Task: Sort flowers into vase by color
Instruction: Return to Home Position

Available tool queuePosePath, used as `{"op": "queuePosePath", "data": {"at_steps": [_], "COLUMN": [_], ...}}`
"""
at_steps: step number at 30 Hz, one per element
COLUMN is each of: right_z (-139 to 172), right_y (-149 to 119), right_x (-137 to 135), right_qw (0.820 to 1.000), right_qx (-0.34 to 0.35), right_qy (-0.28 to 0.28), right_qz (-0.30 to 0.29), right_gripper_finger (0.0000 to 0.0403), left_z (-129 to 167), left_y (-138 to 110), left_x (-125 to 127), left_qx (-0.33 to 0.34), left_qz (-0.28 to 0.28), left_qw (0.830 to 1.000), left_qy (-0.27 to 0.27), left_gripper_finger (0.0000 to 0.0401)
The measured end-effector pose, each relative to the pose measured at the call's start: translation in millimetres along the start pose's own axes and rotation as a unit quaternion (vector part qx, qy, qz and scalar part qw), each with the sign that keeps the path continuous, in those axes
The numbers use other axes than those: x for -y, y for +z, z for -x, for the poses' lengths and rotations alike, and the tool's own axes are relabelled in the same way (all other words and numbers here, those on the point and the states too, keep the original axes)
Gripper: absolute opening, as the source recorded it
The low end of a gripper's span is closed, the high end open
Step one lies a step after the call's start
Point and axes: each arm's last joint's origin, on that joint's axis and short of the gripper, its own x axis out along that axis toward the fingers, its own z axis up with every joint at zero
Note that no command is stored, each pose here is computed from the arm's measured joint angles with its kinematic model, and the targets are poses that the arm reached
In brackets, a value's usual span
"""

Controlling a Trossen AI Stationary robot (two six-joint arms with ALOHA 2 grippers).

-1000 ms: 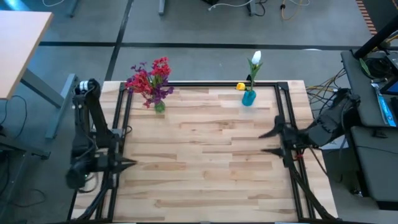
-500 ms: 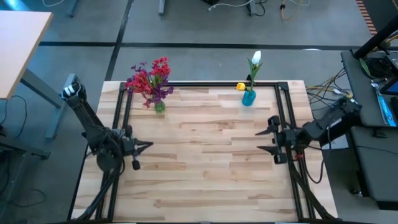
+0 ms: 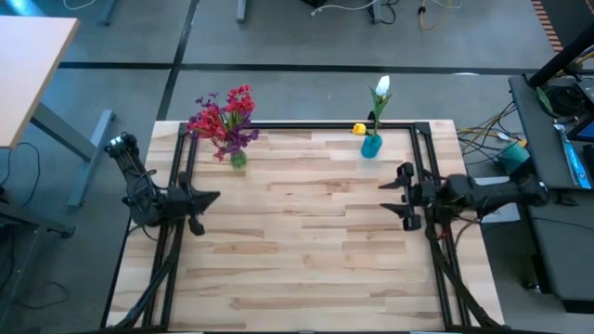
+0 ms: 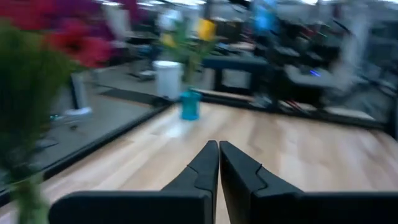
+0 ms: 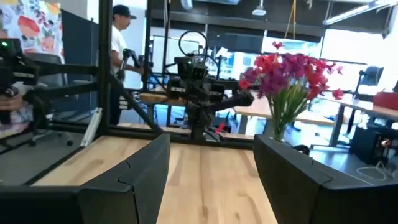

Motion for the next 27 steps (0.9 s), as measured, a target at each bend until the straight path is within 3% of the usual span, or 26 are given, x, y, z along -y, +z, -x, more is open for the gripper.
{"op": "queuePosePath", "data": {"at_steps": [5, 11, 15, 21, 27], "right_z": [2, 1, 0, 1, 1], "right_y": [-23, -29, -35, -41, -42], "right_x": [3, 5, 5, 5, 5], "right_qw": [1.0, 0.998, 0.996, 0.996, 0.996], "right_qx": [0.015, -0.018, -0.05, -0.078, -0.084], "right_qy": [-0.006, -0.019, -0.034, -0.036, -0.037], "right_qz": [0.022, 0.052, 0.058, 0.018, 0.001], "right_gripper_finger": [0.0223, 0.0223, 0.0224, 0.0224, 0.0224], "left_z": [-3, -12, -14, -14, -15], "left_y": [-4, -45, -48, -44, -44], "left_x": [-4, -9, -10, -10, -8], "left_qx": [0.009, 0.013, 0.005, 0.006, -0.004], "left_qz": [0.018, -0.002, -0.084, -0.11, -0.107], "left_qw": [0.998, 0.99, 0.979, 0.972, 0.98], "left_qy": [0.055, 0.143, 0.185, 0.208, 0.17], "left_gripper_finger": [0.0, 0.0, 0.0, 0.0, 0.0]}}
